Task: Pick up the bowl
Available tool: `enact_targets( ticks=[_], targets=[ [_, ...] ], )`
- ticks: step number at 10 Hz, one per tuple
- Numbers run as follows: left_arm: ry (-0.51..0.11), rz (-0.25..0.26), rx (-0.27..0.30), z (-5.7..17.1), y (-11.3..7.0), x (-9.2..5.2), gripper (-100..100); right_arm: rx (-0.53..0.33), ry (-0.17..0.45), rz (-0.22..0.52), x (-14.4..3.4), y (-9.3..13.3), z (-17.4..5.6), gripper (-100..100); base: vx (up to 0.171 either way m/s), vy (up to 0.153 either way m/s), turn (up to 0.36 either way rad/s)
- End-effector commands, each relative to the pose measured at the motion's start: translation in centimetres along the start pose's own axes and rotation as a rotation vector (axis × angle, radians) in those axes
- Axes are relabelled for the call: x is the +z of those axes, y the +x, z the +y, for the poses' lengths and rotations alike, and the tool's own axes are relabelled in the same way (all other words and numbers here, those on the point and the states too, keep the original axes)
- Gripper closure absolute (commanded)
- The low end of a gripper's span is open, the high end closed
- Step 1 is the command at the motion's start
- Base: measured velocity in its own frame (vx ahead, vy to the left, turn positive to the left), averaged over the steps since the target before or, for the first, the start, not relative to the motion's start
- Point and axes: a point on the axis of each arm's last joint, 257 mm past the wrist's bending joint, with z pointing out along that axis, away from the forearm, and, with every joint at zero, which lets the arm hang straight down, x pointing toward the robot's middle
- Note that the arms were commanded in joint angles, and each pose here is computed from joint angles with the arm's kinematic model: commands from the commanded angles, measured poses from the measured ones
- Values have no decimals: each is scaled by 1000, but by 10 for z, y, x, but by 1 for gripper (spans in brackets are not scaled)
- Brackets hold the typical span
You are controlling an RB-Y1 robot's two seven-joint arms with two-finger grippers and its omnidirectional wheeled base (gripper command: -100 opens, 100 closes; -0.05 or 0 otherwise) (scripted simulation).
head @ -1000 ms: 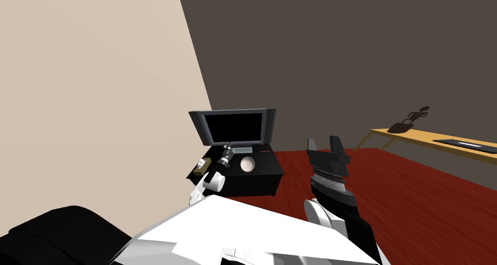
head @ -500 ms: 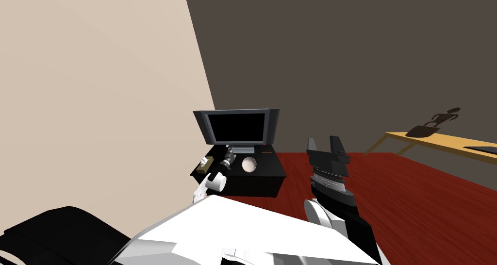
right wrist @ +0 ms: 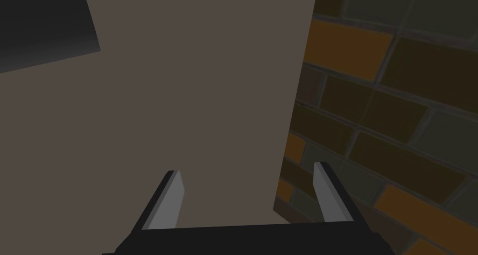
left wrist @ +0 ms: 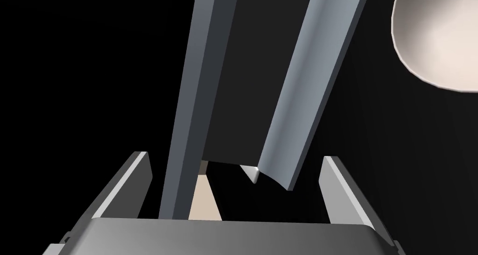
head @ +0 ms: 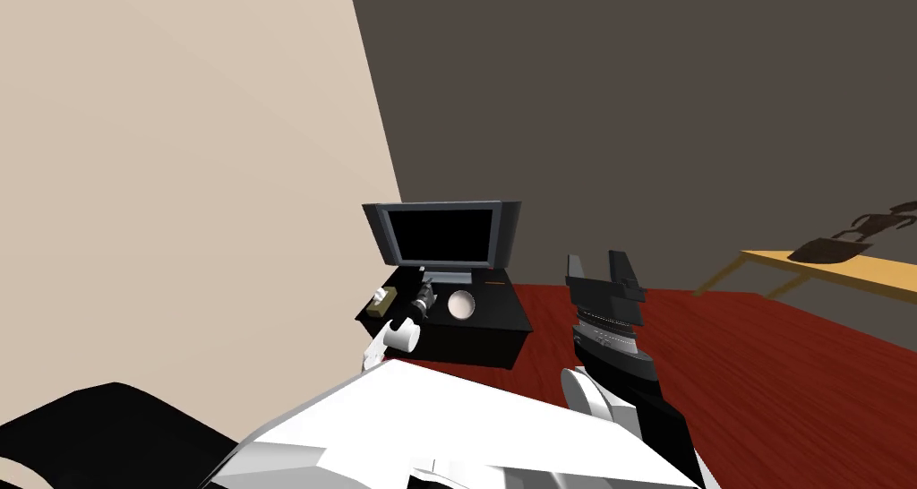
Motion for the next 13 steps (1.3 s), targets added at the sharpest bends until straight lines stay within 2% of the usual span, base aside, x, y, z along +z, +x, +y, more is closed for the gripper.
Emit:
enact_targets(
  ticks=[1, 3, 5, 6, 8, 9, 11, 12, 13],
  targets=[
    [-70, -13, -18, 23, -1, 8, -100, 0, 0, 0, 0, 0, 0, 0, 23, -29, 65],
    [-134, -26, -33, 44, -4, 11, -100, 0, 0, 0, 0, 0, 0, 0, 32, -45, 84],
    [-230, -41, -60, 75, -3, 16, -100, 0, 0, 0, 0, 0, 0, 0, 33, -49, 100],
    [-253, -49, -61, 82, -6, 14, -100, 0, 0, 0, 0, 0, 0, 0, 36, -46, 38],
    [-357, -66, -85, 115, -4, 15, -100, 0, 0, 0, 0, 0, 0, 0, 44, -57, 81],
    [-366, -69, -85, 118, -5, 14, -100, 0, 0, 0, 0, 0, 0, 0, 46, -54, 37],
    [-460, -83, -107, 148, 0, 11, -100, 0, 0, 0, 0, 0, 0, 0, 43, -48, 70],
    [-471, -85, -107, 150, 0, 10, -100, 0, 0, 0, 0, 0, 0, 0, 33, -53, 32],
    [-520, -91, -117, 165, 3, 7, -100, 0, 0, 0, 0, 0, 0, 0, 44, -54, 43]
  ],
)
